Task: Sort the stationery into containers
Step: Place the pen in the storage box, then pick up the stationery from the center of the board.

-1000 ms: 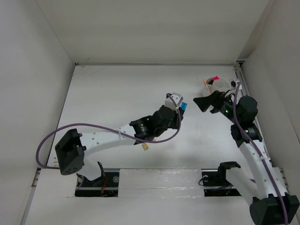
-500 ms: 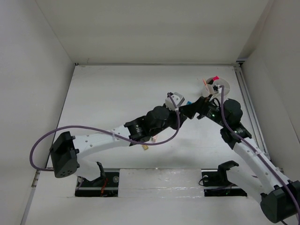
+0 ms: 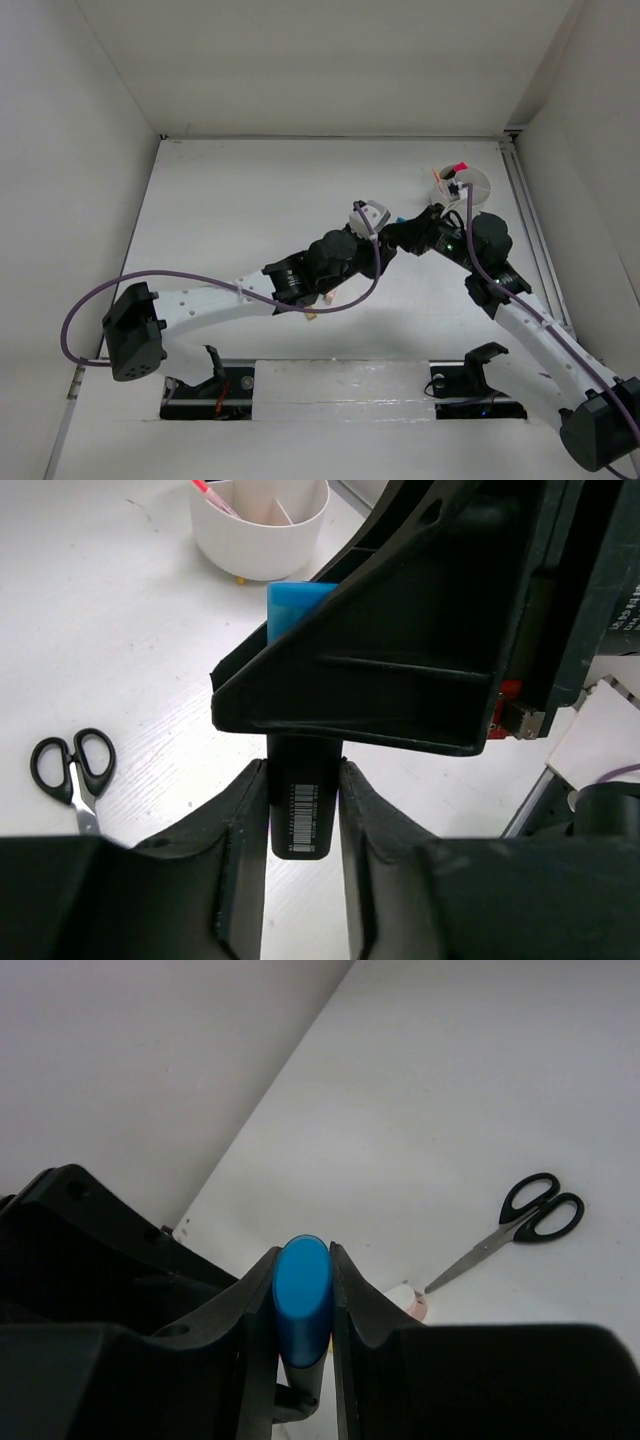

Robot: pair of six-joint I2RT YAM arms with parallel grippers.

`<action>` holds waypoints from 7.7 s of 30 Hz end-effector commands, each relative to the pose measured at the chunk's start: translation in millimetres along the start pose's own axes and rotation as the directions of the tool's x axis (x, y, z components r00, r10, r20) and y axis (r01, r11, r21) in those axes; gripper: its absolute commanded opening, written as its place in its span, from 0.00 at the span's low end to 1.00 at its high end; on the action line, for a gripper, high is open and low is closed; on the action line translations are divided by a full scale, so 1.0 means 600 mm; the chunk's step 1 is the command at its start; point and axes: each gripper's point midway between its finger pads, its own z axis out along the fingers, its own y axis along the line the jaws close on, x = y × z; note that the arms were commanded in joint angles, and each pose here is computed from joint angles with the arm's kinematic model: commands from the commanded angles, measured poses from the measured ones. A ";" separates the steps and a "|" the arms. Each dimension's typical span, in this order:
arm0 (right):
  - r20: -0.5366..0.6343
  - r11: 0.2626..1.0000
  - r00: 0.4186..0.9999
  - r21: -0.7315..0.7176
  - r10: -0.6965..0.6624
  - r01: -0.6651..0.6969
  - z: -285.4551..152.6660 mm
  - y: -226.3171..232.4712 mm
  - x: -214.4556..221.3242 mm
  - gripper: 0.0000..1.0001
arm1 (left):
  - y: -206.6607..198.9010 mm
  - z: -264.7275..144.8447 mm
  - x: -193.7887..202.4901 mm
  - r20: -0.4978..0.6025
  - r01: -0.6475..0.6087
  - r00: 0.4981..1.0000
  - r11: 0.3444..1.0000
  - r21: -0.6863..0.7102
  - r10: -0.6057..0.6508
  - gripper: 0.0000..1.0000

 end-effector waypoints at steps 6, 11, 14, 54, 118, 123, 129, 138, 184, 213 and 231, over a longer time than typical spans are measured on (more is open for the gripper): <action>0.121 0.988 0.981 0.052 -0.150 0.145 0.030 -0.008 -0.096 0.00 | 0.015 -0.042 -0.031 0.055 0.041 0.998 0.998 -0.037 -0.039 1.00; 0.109 0.948 0.953 0.181 -0.282 0.260 0.073 -0.091 -0.159 0.00 | 0.047 -0.093 -0.047 0.044 0.111 0.993 0.983 -0.144 -0.106 1.00; 0.117 0.900 0.924 0.303 -0.363 0.315 0.083 -0.150 -0.213 0.00 | 0.091 -0.133 -0.039 0.014 0.185 0.982 0.933 -0.310 -0.190 1.00; 0.068 0.792 0.914 0.528 -0.399 0.306 0.057 -0.557 -0.373 0.00 | 0.177 -0.300 0.018 -0.049 0.207 0.963 0.843 -0.497 -0.266 1.00; 0.083 0.446 0.889 0.883 -0.451 0.144 -0.010 -0.322 -0.391 1.00 | 0.187 -0.289 0.030 -0.069 0.179 0.964 0.817 -0.548 -0.257 1.00; 0.194 0.672 0.915 0.733 -0.354 0.105 0.005 -0.258 -0.324 1.00 | 0.180 -0.264 0.048 -0.084 0.199 0.952 0.803 -0.562 -0.295 1.00; 0.163 0.821 0.927 0.532 -0.338 0.206 0.004 -0.137 -0.228 1.00 | 0.182 -0.222 0.110 -0.120 0.223 0.924 0.766 -0.603 -0.364 1.00; 0.094 0.818 0.943 0.530 -0.320 0.224 -0.020 -0.098 -0.156 1.00 | 0.225 -0.219 0.251 -0.127 0.239 0.814 0.526 -0.817 -0.567 1.00; 0.052 0.876 0.956 0.418 -0.289 0.242 0.012 -0.027 -0.083 0.96 | 0.250 -0.207 0.421 0.014 0.188 0.709 0.170 -0.967 -0.705 0.38; -0.045 0.979 0.989 -0.159 -0.139 0.131 0.035 0.103 0.021 0.94 | 0.089 -0.226 0.092 0.156 0.303 0.953 0.809 -0.504 -0.260 0.00; -0.071 0.930 0.996 -0.368 -0.052 0.022 0.054 0.234 0.084 0.88 | 0.086 -0.293 0.010 0.215 0.231 0.960 0.940 -0.251 -0.178 0.00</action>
